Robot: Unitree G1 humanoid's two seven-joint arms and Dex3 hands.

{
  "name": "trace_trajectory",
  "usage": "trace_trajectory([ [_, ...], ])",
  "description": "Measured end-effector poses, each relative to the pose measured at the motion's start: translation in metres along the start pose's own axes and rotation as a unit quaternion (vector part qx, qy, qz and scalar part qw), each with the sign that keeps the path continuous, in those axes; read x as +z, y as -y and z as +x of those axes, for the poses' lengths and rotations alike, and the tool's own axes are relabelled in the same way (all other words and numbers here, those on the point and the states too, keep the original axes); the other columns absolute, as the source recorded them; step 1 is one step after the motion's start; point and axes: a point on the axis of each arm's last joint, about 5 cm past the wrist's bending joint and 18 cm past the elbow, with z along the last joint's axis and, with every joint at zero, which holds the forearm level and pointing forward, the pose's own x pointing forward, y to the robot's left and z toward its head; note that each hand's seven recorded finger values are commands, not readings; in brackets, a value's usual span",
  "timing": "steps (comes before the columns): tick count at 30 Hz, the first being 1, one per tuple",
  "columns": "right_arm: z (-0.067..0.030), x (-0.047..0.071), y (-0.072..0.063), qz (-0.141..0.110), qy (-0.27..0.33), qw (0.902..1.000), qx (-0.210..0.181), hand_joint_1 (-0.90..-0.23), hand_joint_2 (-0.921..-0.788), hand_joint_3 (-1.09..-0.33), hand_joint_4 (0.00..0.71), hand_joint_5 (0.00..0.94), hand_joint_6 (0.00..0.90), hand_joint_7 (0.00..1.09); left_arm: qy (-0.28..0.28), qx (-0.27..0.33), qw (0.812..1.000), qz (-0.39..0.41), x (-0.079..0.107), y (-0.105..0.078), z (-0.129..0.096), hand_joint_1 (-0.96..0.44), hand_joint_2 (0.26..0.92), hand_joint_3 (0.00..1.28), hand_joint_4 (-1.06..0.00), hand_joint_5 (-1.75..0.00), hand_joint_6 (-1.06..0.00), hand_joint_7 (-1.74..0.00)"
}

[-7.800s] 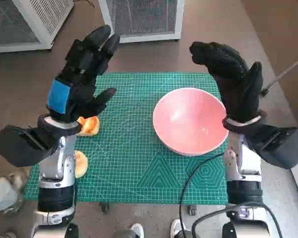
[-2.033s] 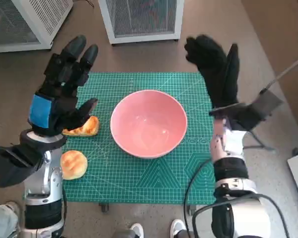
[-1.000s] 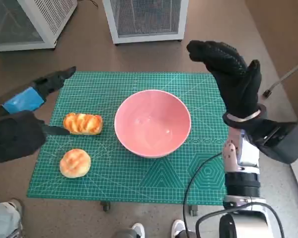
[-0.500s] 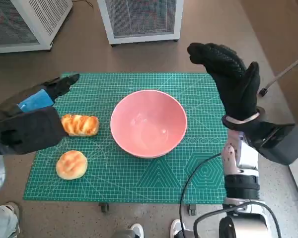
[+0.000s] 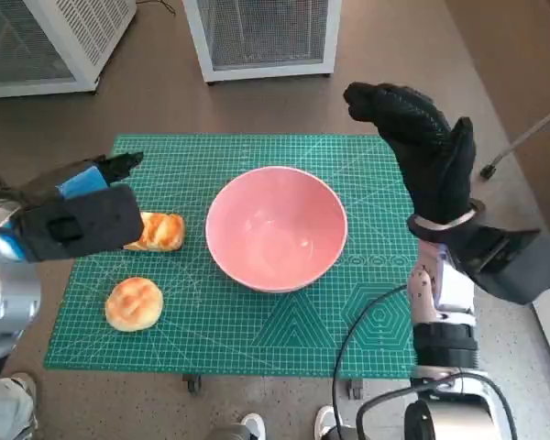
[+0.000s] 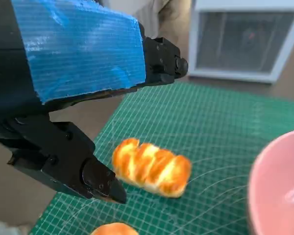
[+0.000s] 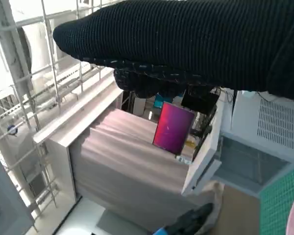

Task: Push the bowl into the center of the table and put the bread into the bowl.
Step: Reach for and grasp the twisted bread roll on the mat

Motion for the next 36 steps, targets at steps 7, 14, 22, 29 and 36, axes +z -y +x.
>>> trace_trajectory([
  [7,-0.0005,-0.001,0.0,0.0,-0.001,1.0,-0.001,-0.68,-0.921,-0.682,0.189,0.002,0.22,0.19,-0.037,-0.035,0.999,0.007,-0.002,0.008,0.023,-0.06,0.715,0.03,-0.11,0.0,-0.21,-0.01],
  [14,-0.0006,0.0,0.0,0.001,-0.001,1.0,-0.002,-0.677,-0.921,-0.682,0.189,0.002,0.219,0.2,-0.065,-0.061,0.996,0.022,-0.001,0.017,0.041,-0.07,0.722,0.03,-0.1,0.0,-0.21,-0.01],
  [22,-0.0007,0.0,0.001,0.002,0.0,1.0,-0.003,-0.678,-0.921,-0.684,0.189,0.001,0.216,0.2,-0.074,-0.085,0.993,0.043,0.003,0.025,0.056,-0.07,0.723,0.03,-0.1,0.0,-0.22,-0.01],
  [29,-0.0008,0.0,0.0,0.001,0.0,1.0,-0.002,-0.679,-0.921,-0.686,0.19,0.002,0.214,0.21,-0.076,-0.1,0.991,0.052,0.004,0.034,0.064,-0.06,0.723,0.03,-0.08,0.0,-0.24,-0.02],
  [36,-0.0019,0.0,0.0,0.003,-0.001,1.0,-0.004,-0.68,-0.921,-0.686,0.192,0.002,0.213,0.21,-0.077,-0.115,0.988,0.074,0.002,0.046,0.073,-0.1,0.731,0.03,-0.1,-0.01,-0.27,-0.03],
])
